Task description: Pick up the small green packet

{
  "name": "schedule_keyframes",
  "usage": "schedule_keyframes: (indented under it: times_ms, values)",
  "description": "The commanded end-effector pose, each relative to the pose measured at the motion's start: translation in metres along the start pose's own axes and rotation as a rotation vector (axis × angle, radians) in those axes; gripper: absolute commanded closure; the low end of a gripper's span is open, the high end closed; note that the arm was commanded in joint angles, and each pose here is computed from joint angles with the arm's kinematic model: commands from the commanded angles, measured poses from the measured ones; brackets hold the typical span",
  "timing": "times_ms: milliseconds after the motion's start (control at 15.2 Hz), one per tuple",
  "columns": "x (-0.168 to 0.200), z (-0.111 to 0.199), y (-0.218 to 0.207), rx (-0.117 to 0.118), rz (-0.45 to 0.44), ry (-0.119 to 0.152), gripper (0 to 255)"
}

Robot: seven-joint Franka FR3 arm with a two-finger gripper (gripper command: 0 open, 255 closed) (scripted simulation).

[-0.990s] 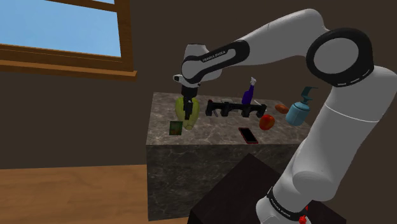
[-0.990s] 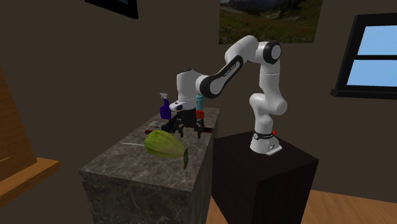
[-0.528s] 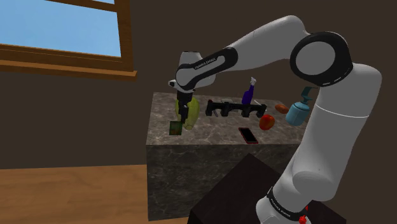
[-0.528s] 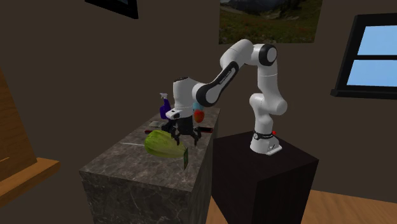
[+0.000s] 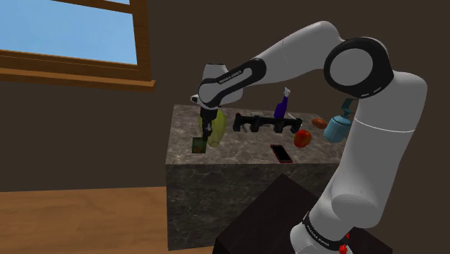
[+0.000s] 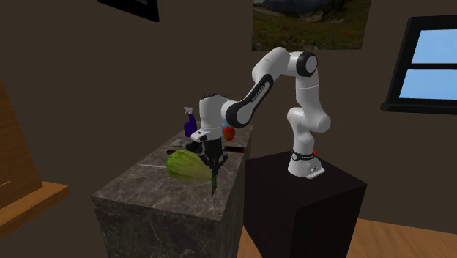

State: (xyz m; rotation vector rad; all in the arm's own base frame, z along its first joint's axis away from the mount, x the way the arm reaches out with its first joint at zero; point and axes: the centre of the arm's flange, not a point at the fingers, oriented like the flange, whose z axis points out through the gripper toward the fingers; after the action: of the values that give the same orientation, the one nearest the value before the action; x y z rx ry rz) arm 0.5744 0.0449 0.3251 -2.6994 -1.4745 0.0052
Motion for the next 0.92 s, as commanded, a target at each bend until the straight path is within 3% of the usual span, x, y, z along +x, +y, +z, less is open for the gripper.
schedule_keyframes:
  times_ms: [0,330,858]
  values:
    - [0.0,0.0,0.0,0.0,0.0,0.0,255]
    - [0.001,0.0,0.0,0.0,0.0,0.0,255]
    - [0.002,-0.042,-0.002,0.0,0.0,0.0,255]
